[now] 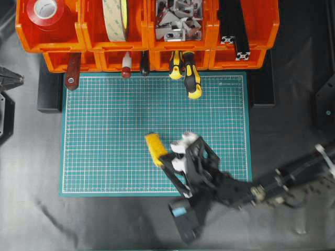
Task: Pick cutter from container rack with right arm.
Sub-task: 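Carry the cutter over the mat center and lower it down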
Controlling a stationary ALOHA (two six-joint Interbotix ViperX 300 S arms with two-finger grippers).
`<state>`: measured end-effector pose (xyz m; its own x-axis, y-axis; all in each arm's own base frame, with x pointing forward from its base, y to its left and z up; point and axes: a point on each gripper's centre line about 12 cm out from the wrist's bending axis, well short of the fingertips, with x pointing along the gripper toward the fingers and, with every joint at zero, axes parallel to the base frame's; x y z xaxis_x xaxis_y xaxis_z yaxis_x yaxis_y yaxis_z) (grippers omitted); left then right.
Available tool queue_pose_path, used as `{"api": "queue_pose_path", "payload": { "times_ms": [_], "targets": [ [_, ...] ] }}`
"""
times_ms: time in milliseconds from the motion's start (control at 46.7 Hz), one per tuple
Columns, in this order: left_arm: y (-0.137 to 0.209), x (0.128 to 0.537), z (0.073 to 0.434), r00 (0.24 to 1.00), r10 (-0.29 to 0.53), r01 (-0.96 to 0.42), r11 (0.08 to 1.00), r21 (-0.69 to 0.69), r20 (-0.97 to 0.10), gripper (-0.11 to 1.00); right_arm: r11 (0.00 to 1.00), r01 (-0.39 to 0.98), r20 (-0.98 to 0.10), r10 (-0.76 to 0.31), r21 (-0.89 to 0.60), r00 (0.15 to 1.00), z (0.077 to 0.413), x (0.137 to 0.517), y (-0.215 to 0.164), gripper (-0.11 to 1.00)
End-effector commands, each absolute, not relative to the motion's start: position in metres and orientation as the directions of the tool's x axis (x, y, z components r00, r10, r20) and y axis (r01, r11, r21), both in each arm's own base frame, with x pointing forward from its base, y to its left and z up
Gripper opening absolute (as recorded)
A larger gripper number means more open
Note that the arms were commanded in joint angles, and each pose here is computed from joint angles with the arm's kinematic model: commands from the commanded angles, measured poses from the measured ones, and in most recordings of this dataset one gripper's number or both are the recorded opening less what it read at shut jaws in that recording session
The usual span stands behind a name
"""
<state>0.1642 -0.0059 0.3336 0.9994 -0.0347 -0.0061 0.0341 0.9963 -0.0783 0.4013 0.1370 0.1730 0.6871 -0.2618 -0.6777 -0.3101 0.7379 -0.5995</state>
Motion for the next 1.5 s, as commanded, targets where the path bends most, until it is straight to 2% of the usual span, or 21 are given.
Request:
{"api": "queue_pose_path", "payload": {
  "times_ms": [0, 343, 557, 1156, 1221, 1263, 1370, 1478],
  "targets": [
    [-0.005, 0.165, 0.345, 0.999, -0.027, 0.028, 0.997, -0.077, 0.018, 0.0, 0.738, -0.308, -0.659, -0.24, -0.601, 0.713, 0.179, 0.409, 0.13, 0.27],
    [-0.004, 0.167, 0.341, 1.0, -0.024, 0.024, 0.997, -0.077, 0.003, 0.0, 0.742, -0.299, -0.668, -0.26, -0.6, 0.697, 0.169, 0.413, 0.112, 0.27],
    [-0.004, 0.167, 0.341, 1.0, -0.022, 0.022, 0.997, -0.075, 0.003, 0.0, 0.749, -0.32, -0.69, -0.244, -0.581, 0.681, 0.157, 0.409, 0.113, 0.27],
    [-0.004, 0.167, 0.341, 1.0, -0.024, 0.024, 0.997, -0.077, 0.005, 0.0, 0.784, -0.336, -0.714, -0.185, -0.521, 0.675, 0.152, 0.406, 0.124, 0.27],
    [-0.004, 0.167, 0.341, 1.0, -0.024, 0.024, 0.997, -0.077, 0.005, 0.0, 0.797, -0.332, -0.723, -0.18, -0.504, 0.667, 0.151, 0.404, 0.125, 0.32],
    [-0.004, 0.167, 0.342, 1.0, -0.024, 0.024, 0.997, -0.077, 0.006, 0.0, 0.804, -0.329, -0.728, -0.178, -0.495, 0.662, 0.15, 0.404, 0.126, 0.44],
    [-0.004, 0.167, 0.341, 1.0, -0.024, 0.024, 0.997, -0.077, 0.005, 0.0, 0.826, -0.315, -0.743, -0.174, -0.468, 0.647, 0.148, 0.402, 0.127, 0.65],
    [-0.004, 0.166, 0.341, 1.0, -0.022, 0.022, 0.997, -0.077, 0.002, 0.0, 0.84, -0.304, -0.753, -0.172, -0.449, 0.635, 0.147, 0.4, 0.127, 0.75]
  ]
}}
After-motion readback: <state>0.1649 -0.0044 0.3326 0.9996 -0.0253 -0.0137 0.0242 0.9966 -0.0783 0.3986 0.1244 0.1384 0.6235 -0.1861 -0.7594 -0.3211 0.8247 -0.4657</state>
